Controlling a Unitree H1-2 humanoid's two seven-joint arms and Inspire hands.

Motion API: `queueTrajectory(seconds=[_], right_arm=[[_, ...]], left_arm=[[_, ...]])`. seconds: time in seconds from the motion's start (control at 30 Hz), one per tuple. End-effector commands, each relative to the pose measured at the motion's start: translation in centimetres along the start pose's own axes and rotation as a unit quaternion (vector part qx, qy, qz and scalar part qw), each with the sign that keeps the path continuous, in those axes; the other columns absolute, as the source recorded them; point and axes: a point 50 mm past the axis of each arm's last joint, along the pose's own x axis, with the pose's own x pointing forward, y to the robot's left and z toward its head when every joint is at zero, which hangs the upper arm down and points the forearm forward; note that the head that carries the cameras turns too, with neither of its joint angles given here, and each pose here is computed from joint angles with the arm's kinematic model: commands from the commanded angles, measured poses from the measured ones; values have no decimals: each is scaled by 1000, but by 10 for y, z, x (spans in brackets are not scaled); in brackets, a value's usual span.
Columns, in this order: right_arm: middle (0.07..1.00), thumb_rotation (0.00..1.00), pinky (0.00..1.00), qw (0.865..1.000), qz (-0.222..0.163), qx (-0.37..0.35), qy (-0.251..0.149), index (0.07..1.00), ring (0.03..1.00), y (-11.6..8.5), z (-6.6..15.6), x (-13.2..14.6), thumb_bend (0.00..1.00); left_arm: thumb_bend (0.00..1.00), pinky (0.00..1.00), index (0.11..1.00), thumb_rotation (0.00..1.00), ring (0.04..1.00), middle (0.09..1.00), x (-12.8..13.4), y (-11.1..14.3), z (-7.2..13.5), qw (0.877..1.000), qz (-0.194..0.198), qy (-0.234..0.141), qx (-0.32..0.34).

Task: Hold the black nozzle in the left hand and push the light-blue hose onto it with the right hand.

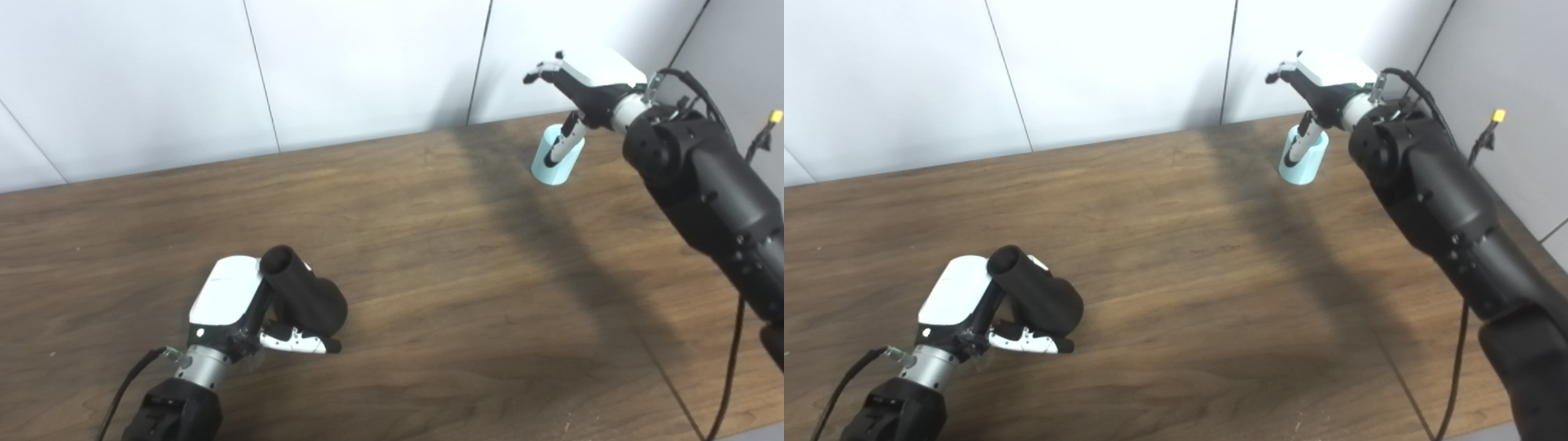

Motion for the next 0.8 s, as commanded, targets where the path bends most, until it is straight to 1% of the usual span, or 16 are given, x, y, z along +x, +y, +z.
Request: queueTrajectory(seconds=[0.0,0.13,0.23,0.27,0.43,0.57,0.63,0.77], right_arm=[[950,163,1000,999,-33,-22,16,845,1000,-32,-11,3,990],[943,175,1000,999,-16,-21,28,840,1000,-22,-21,18,1000],[934,188,989,999,-10,-14,29,838,1000,-14,-27,26,1000],[926,190,954,1000,-9,-8,27,833,988,-10,-30,29,1000],[878,200,848,1000,-13,16,15,821,961,4,-37,38,1000],[850,193,812,999,-24,27,5,814,929,12,-38,41,1000],[838,164,773,999,-29,45,-1,809,891,15,-39,42,1000],[837,121,701,996,-44,71,-12,796,853,19,-38,43,1000]], left_arm=[[522,616,508,0,557,437,-3,1,-7,1000,-10,11,-1],[523,633,504,0,570,447,-3,2,-8,1000,-15,14,-1],[523,639,505,0,573,445,-3,2,-7,1000,-17,15,-1],[523,633,505,0,568,446,-3,2,-7,1000,-16,15,-1],[524,629,503,0,566,450,-4,3,-7,1000,-16,15,-1],[523,628,505,0,565,446,-4,5,-6,1000,-19,16,1],[522,624,508,0,561,439,-5,5,-5,1000,-18,17,5],[523,612,507,0,557,439,-6,7,-6,1000,-17,16,8]])
